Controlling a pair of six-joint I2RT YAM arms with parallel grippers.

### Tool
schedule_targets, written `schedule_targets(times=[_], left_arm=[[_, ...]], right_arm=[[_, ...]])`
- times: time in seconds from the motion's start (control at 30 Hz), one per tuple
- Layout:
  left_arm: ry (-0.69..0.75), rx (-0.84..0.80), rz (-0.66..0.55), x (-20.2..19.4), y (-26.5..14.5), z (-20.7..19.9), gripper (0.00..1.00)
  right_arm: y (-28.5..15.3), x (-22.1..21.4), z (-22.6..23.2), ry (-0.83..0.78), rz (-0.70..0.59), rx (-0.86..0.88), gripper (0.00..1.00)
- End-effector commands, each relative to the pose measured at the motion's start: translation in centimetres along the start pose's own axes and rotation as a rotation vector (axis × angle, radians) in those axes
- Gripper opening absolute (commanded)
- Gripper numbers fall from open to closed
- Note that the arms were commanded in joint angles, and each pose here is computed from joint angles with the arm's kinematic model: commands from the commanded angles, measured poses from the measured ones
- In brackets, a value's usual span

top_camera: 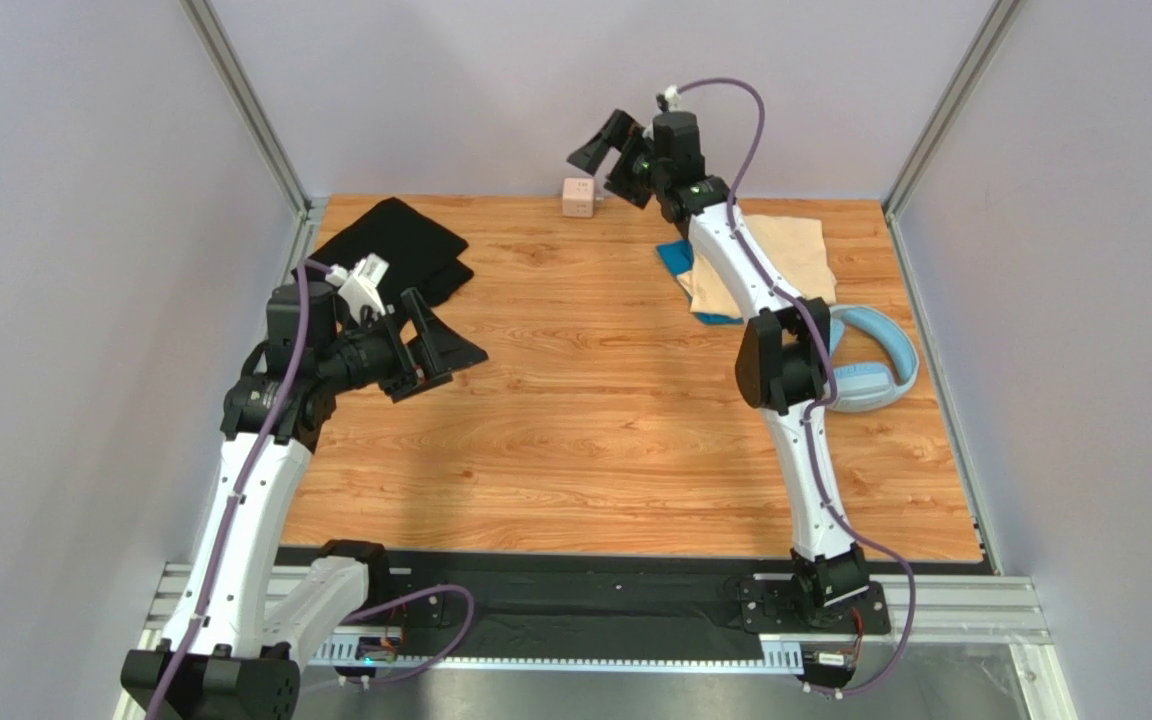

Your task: Fold and stack the t-shirts

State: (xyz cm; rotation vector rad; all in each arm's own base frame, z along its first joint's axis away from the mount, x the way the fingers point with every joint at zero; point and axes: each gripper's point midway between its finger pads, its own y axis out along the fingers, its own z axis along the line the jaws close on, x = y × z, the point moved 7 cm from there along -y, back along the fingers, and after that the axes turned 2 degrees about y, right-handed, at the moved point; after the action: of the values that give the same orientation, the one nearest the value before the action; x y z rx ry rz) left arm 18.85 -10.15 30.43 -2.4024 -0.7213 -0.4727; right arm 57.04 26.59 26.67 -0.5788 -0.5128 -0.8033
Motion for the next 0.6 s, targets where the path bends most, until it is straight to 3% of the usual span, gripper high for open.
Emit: schedule_targets(times=[0.0, 0.13, 0.57], left_arm=[[0.035, 0.048, 0.024, -1.5, -1.8, -0.2, 1.0], [0.041, 0.081, 0.03, -1.9, -2.3, 0.0, 1.0], [0.051, 0.165, -0.01, -1.7, -3.0, 0.4, 1.0]], right_arm=[[0.4, 1.1, -1.5, 0.265, -0.106, 0.084, 1.0], [2.4, -0.7, -2.9, 0.35, -0.038, 0.108, 1.0], [4.5, -0.6, -6.1, 0.496, -0.1, 0.129, 1.0]])
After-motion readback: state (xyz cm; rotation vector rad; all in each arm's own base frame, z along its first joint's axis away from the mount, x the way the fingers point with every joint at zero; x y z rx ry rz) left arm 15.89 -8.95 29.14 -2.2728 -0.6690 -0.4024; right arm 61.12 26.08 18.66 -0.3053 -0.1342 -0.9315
